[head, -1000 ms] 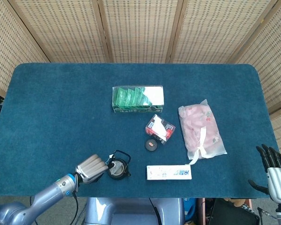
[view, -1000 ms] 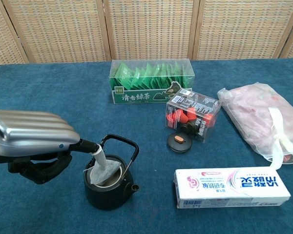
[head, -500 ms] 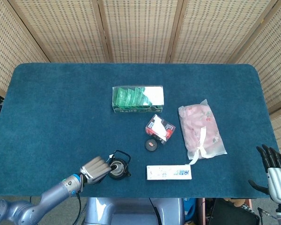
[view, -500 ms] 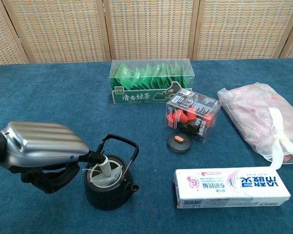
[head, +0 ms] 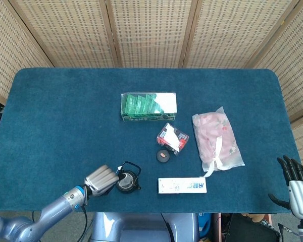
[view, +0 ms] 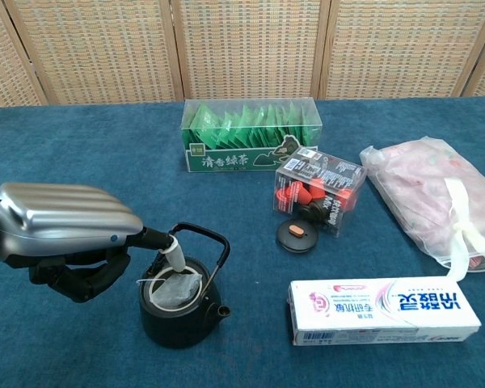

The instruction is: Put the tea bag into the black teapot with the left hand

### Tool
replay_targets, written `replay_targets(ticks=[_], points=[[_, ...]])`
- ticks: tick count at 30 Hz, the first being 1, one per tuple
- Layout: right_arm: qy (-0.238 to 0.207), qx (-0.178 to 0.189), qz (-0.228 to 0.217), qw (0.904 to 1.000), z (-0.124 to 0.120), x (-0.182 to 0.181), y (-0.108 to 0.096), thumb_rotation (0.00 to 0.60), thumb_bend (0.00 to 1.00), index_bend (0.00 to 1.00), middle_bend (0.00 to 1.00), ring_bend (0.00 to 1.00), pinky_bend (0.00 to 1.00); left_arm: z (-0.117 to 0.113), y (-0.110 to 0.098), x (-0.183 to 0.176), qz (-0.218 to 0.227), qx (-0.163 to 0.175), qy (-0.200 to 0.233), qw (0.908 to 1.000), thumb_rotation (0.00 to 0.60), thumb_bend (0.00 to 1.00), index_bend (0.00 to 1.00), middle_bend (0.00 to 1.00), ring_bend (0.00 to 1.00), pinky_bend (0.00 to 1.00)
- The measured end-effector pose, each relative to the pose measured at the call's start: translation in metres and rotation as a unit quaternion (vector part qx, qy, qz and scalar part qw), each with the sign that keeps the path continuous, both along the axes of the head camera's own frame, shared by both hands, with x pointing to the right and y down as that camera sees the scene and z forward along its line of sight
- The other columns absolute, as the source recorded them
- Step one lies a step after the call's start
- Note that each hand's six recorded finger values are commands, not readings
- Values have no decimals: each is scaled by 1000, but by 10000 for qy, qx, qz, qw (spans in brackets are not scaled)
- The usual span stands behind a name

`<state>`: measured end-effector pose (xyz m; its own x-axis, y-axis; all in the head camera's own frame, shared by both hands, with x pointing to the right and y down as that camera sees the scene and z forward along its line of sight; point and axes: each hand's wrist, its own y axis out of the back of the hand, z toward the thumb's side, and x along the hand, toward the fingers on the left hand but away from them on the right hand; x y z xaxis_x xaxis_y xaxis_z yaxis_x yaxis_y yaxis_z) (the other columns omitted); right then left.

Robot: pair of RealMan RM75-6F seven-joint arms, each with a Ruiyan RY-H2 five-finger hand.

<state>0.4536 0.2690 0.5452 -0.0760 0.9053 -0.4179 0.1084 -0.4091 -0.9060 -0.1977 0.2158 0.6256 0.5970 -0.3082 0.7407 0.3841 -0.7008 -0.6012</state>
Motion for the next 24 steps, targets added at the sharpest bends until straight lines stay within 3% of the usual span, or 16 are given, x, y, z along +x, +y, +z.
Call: replay_targets(ticks=[8, 24], points=[[10, -11, 32, 10000, 0, 2, 2, 600, 0, 68, 113, 29, 142, 12, 10, 3, 124, -157, -90, 9998, 600, 1000, 193, 892, 853, 759], [-9, -16, 40, 10000, 1, 2, 2, 600, 1, 68, 113, 29, 142, 15, 12, 3, 124, -119, -164, 9997, 600, 1000, 193, 890, 853, 759]])
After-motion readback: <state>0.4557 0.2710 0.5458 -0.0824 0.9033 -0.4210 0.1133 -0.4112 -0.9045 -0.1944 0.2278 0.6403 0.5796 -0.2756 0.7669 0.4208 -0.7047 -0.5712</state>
